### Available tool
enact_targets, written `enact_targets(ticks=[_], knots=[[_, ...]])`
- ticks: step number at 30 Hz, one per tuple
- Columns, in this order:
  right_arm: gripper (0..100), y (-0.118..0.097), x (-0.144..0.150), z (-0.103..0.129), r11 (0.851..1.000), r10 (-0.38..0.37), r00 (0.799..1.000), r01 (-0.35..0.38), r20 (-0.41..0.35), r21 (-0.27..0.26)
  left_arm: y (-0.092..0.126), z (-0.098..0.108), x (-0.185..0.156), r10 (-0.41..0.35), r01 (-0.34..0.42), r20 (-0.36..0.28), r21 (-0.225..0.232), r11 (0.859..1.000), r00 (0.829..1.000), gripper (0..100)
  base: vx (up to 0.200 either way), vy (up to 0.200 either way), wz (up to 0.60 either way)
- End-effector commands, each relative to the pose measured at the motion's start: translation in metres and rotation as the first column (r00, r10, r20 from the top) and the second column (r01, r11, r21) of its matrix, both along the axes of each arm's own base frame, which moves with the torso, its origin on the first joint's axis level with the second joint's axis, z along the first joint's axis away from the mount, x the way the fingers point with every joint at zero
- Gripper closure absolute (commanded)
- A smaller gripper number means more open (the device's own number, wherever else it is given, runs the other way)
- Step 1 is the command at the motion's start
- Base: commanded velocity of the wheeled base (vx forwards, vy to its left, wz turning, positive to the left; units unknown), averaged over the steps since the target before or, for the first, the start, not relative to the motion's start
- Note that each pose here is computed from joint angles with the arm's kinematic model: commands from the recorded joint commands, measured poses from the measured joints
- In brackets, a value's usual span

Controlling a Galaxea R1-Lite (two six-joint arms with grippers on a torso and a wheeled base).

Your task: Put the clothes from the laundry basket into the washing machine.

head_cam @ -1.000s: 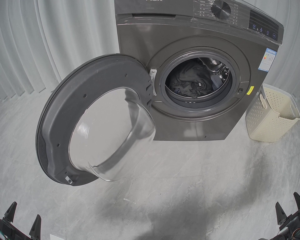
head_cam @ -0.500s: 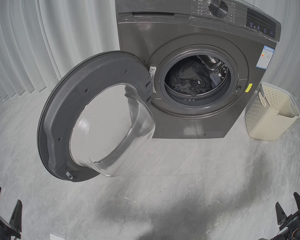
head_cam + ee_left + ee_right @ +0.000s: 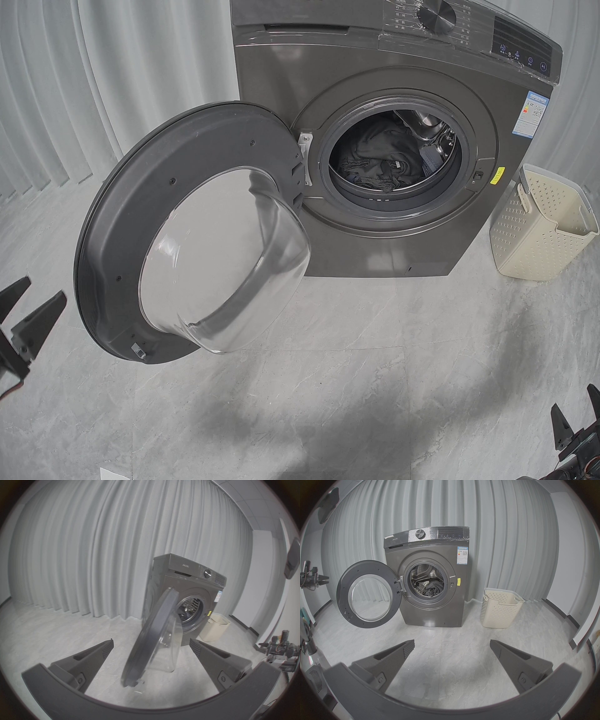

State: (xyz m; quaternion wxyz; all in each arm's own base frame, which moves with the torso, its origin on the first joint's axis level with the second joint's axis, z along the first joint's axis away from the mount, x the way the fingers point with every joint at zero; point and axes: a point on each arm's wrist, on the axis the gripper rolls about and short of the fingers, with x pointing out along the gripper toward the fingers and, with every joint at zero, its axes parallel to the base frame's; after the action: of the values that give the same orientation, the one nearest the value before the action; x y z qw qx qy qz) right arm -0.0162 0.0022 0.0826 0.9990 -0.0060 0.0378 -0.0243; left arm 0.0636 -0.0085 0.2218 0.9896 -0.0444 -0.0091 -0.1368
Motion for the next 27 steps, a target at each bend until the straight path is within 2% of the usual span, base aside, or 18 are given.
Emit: enact_targets(ticks=[1,7,8,13,14,18,21,22,23,27], knots=[[0,0.000,0.001,-0.005,1.000,0.000,1.000,0.000,-0.020,0.001,-0.010,0.017,0.072,-0.145,0.143,-0.111,-0.022,0.989,0.983,0,0.000,0.000,0.00],[0,0.000,0.001,-0.005,1.000,0.000,1.000,0.000,-0.020,0.001,-0.019,0.013,0.079,-0.225,0.224,-0.136,-0.025,0.974,0.965,0,0.000,0.000,0.00],[0,0.000,0.001,-0.005,1.000,0.000,1.000,0.000,-0.020,0.001,-0.024,0.014,0.078,-0.262,0.261,-0.130,-0.027,0.965,0.956,0,0.000,0.000,0.00],[0,0.000,0.001,-0.005,1.000,0.000,1.000,0.000,-0.020,0.001,-0.034,0.015,0.075,-0.333,0.330,-0.124,-0.042,0.943,0.935,0,0.000,0.000,0.00],[0,0.000,0.001,-0.005,1.000,0.000,1.000,0.000,-0.020,0.001,-0.038,0.016,0.073,-0.359,0.355,-0.120,-0.051,0.933,0.926,0,0.000,0.000,0.00],[0,0.000,0.001,-0.005,1.000,0.000,1.000,0.000,-0.020,0.001,-0.053,0.020,0.059,-0.484,0.474,-0.107,-0.106,0.874,0.869,0,0.000,0.000,0.00],[0,0.000,0.001,-0.005,1.000,-0.001,1.000,0.001,-0.020,0.001,-0.063,0.021,0.049,-0.567,0.552,-0.104,-0.145,0.821,0.817,0,0.000,0.000,0.00],[0,0.000,0.001,-0.005,1.000,0.000,1.000,0.000,-0.020,0.001,-0.063,0.021,0.049,-0.571,0.555,-0.105,-0.148,0.818,0.814,0,0.000,0.000,0.00],[0,0.000,0.001,-0.005,1.000,0.000,1.000,0.000,-0.020,0.001,-0.067,0.022,0.046,-0.599,0.580,-0.106,-0.167,0.797,0.793,0,0.000,0.000,0.00],[0,0.000,0.001,-0.005,1.000,0.000,1.000,0.000,-0.020,0.001,-0.068,0.022,0.046,-0.598,0.579,-0.106,-0.167,0.798,0.794,0,0.000,0.000,0.00]])
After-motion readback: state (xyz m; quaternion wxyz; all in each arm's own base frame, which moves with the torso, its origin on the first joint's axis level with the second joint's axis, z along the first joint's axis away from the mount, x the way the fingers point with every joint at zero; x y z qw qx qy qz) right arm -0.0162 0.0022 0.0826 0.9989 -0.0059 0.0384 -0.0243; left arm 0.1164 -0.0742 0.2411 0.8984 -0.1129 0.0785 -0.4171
